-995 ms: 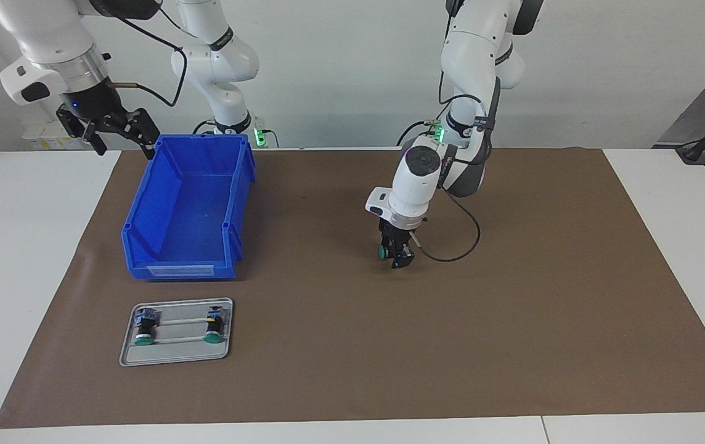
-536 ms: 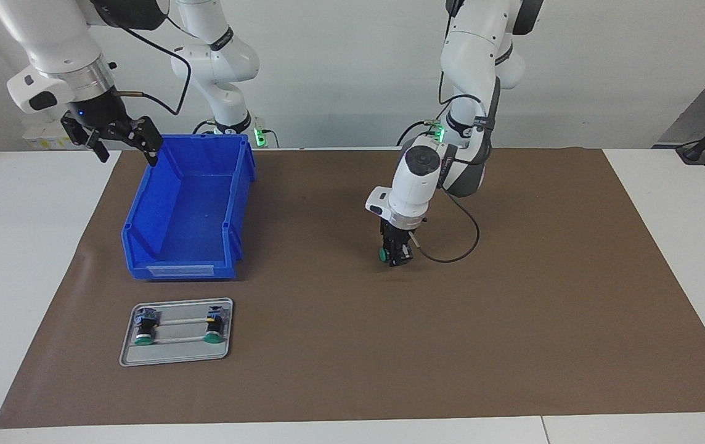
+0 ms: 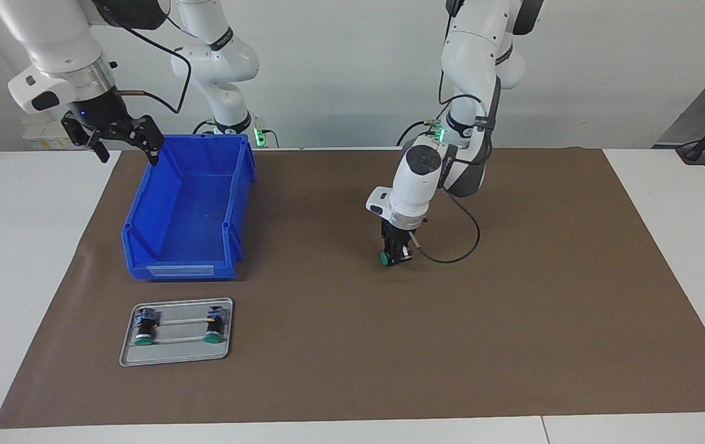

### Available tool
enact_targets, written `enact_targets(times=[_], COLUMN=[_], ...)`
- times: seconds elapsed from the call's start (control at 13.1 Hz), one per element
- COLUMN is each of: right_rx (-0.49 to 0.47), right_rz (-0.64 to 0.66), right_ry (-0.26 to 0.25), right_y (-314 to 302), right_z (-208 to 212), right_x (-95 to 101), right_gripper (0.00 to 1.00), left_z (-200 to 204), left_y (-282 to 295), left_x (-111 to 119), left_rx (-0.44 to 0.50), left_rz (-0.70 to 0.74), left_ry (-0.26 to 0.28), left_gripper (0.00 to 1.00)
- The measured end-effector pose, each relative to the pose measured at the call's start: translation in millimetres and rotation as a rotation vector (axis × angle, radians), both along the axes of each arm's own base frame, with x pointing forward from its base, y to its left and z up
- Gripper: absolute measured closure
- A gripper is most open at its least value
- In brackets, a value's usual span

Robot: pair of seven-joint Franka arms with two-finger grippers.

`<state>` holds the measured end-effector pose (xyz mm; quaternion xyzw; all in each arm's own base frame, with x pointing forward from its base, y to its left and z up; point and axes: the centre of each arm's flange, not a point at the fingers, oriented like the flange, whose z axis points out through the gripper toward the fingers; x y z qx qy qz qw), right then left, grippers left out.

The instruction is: Place and press button with both arms

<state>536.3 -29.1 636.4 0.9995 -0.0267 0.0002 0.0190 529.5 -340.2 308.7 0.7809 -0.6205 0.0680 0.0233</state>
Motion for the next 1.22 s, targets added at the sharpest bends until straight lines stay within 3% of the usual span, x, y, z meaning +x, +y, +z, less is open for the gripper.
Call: enact_targets(times=[0.31, 0.77, 1.0, 1.22], right_rx=[0.000, 0.000, 0.000, 0.000], right_rz=[0.005, 0.005, 0.005, 0.005], right_ry=[0.000, -0.001, -0.001, -0.001], right_y=[0.0, 0.0, 0.0, 0.0], right_z=[0.1, 0.6, 0.7, 0.9], right_x=[0.0, -0.4, -0.4, -0.5], right_gripper=[0.00, 0.00, 0.00, 0.00], left_z=[33.4, 113.7, 107.8, 89.7], left_y=[26.8, 151.7, 224.4, 272.7], left_x=[38.5, 110.7, 120.3, 113.3], left_rx=[-0.052, -0.307, -0.430, -0.523], left_rz=[0.076, 0.124, 0.085, 0.076], left_ry=[-0.024, 0.131, 0.151, 0.164], left_gripper=[0.67, 0.67, 0.67, 0.67])
